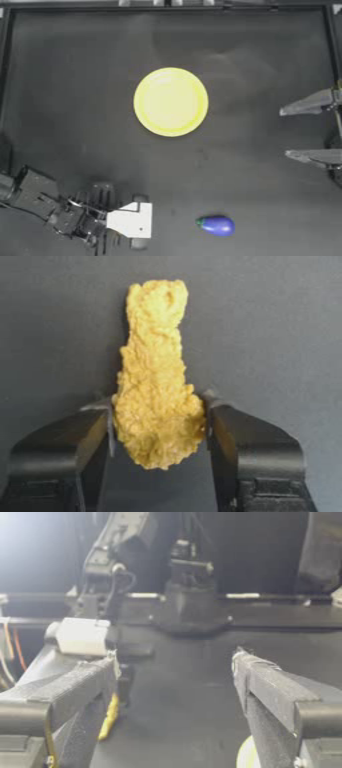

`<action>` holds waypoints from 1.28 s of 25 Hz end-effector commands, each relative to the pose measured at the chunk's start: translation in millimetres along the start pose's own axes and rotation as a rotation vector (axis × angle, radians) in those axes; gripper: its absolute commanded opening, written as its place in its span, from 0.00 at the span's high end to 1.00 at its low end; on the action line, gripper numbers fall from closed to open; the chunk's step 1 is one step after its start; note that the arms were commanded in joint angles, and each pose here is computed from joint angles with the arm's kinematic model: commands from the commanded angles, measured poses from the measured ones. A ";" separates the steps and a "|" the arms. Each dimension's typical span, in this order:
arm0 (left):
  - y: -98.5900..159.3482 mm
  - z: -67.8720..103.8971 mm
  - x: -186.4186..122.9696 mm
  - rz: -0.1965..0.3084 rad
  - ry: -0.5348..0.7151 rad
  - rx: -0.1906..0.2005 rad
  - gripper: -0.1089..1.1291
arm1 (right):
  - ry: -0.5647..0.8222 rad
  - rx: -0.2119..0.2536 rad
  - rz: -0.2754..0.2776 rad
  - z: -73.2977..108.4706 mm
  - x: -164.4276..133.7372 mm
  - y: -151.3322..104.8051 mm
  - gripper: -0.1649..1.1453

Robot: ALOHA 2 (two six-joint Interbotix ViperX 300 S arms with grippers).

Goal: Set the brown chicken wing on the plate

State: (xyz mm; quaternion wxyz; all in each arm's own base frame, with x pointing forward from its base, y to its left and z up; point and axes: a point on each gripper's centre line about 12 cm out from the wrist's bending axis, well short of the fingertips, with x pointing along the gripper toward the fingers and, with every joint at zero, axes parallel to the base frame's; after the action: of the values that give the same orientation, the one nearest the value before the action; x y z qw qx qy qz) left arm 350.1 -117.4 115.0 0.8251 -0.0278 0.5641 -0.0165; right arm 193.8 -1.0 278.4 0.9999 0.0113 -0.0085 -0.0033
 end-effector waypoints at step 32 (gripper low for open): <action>216.6 75.4 -104.7 0.302 -0.343 0.043 0.77 | -0.005 0.034 -0.006 -8.2 2.9 -0.9 0.12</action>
State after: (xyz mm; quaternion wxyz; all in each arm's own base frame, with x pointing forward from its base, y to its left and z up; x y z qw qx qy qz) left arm 373.5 101.1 207.1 0.8909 0.0688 0.4388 0.0951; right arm 194.3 -1.6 265.8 0.9996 0.0270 -0.0055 -0.0058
